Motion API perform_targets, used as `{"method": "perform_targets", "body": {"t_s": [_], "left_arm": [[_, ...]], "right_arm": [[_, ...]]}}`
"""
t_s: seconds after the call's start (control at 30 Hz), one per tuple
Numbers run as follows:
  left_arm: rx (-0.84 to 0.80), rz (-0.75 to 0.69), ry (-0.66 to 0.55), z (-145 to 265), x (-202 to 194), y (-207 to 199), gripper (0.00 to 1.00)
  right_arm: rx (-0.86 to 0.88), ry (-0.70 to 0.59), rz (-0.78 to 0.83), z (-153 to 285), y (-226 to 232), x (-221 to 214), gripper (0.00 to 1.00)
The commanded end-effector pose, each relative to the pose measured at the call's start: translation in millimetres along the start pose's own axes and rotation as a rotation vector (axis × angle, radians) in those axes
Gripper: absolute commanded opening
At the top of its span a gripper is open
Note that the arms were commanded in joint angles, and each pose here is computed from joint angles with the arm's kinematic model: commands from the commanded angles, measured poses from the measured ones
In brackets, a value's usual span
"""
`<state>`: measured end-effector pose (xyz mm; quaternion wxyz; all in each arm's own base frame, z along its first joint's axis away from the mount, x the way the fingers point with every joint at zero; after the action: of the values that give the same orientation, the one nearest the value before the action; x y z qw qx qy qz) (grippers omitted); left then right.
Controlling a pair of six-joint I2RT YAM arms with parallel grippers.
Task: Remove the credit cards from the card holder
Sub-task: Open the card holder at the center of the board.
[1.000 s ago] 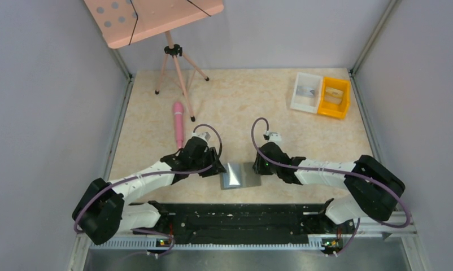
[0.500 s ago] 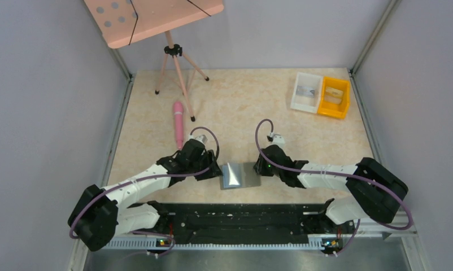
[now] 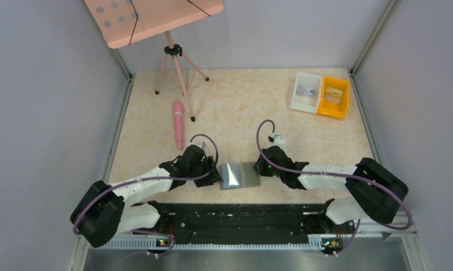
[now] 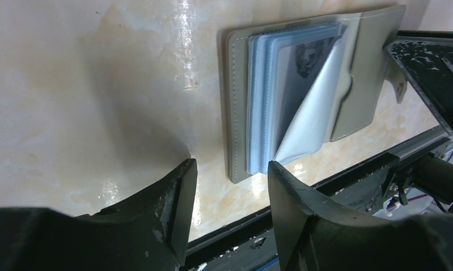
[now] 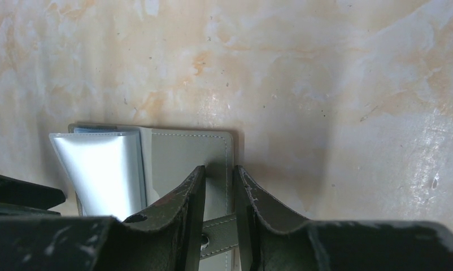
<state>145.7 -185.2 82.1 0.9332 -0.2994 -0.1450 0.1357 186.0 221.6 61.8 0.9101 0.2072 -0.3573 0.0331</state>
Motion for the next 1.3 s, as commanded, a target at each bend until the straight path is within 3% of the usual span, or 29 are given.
{"method": "perform_targets", "body": {"t_s": [0.0, 0.2, 0.37, 0.8, 0.9, 1.07, 1.27], "left_arm": [[-0.034, -0.004, -0.026, -7.3, 3.9, -3.8, 0.55], [-0.057, -0.013, -0.012, -13.1, 7.2, -12.5, 0.51], [-0.095, -0.026, -0.024, -12.0, 13.1, -24.2, 0.48], [-0.138, -0.039, -0.025, -9.5, 14.9, -32.5, 0.41], [-0.151, -0.039, -0.026, -7.6, 15.9, -36.3, 0.41], [-0.169, -0.043, -0.042, -3.0, 16.8, -39.1, 0.4], [-0.044, -0.014, -0.163, 12.1, 24.4, -20.6, 0.39]], "right_arm": [[-0.075, 0.125, 0.039, 2.2, -20.8, -32.0, 0.26], [-0.036, 0.106, 0.037, 7.6, -6.6, -15.8, 0.26], [-0.015, 0.076, 0.059, 18.3, 10.9, 11.0, 0.36], [-0.009, -0.008, 0.086, 45.0, 39.9, 66.7, 0.43], [0.059, -0.037, 0.084, 51.3, 53.4, 77.4, 0.43], [0.233, -0.016, 0.092, 50.4, 84.5, 70.3, 0.38], [0.216, 0.041, 0.107, 28.1, 103.0, 44.2, 0.52]]}}
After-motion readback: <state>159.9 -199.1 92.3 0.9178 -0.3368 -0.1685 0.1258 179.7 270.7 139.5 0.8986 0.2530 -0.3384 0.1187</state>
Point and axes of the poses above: each gripper's point midway between its finger pads, its own z axis back along the fingers, its own y axis along the line the jaws close on, x = y × z, the point moved 6 cm from there along z, back along the fingers, and after that the axes turned 8 degrees about z, right-handed, at the moved point
